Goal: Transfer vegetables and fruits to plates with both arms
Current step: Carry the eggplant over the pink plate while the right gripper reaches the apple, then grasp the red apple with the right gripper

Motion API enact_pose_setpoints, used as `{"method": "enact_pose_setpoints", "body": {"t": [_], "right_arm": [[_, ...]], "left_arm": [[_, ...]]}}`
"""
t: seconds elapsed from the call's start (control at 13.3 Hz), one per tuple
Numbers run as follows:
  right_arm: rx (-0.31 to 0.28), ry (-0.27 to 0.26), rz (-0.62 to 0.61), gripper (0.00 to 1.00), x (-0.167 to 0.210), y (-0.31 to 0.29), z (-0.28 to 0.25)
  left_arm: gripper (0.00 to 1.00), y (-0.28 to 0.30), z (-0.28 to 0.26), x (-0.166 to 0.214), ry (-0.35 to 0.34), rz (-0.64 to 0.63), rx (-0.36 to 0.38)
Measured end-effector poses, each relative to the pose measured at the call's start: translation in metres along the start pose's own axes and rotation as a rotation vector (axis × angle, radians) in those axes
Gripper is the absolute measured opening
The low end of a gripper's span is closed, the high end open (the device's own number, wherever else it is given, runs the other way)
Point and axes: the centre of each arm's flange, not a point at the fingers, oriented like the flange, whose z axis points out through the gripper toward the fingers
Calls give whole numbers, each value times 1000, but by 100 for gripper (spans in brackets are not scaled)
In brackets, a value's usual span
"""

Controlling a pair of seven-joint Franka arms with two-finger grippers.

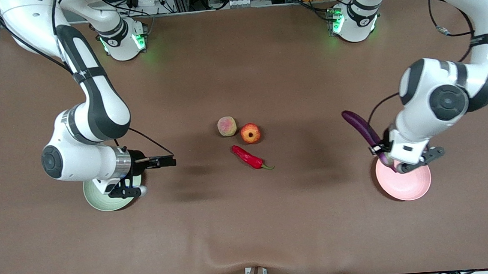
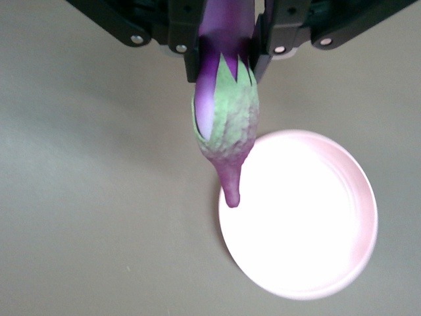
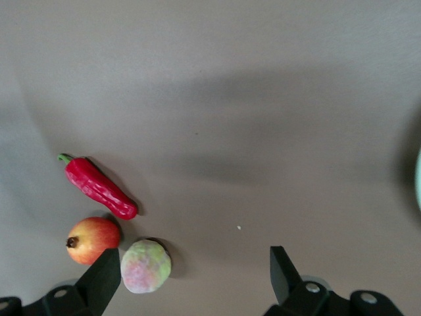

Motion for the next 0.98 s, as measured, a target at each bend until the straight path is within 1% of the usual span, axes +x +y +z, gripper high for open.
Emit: {"method": "enact_pose_setpoints", "body": {"t": [0.15, 0.3, 0.53, 0.68, 0.83, 0.9, 0.98], "right_arm": [[10, 1, 18, 100, -1, -16, 19], [3, -5, 39, 100, -5, -34, 44], [-12, 17, 85, 100, -15, -71, 92], [-20, 31, 123, 100, -38, -116, 127], [-38, 38, 137, 100, -72, -167, 164], [-59, 48, 117, 100, -87, -184, 178], [-93, 58, 81, 100, -98, -195, 188]], "left_arm": [[34, -34, 19, 31, -21, 57, -20], [34, -65, 48, 59, -42, 105, -48], [34, -92, 81, 90, -49, 127, -80], [34, -91, 91, 103, -21, 116, -106], [34, -90, 96, 109, 6, 112, -119], [34, -94, 98, 111, 11, 106, -117], [34, -98, 99, 113, 13, 100, -113]]}}
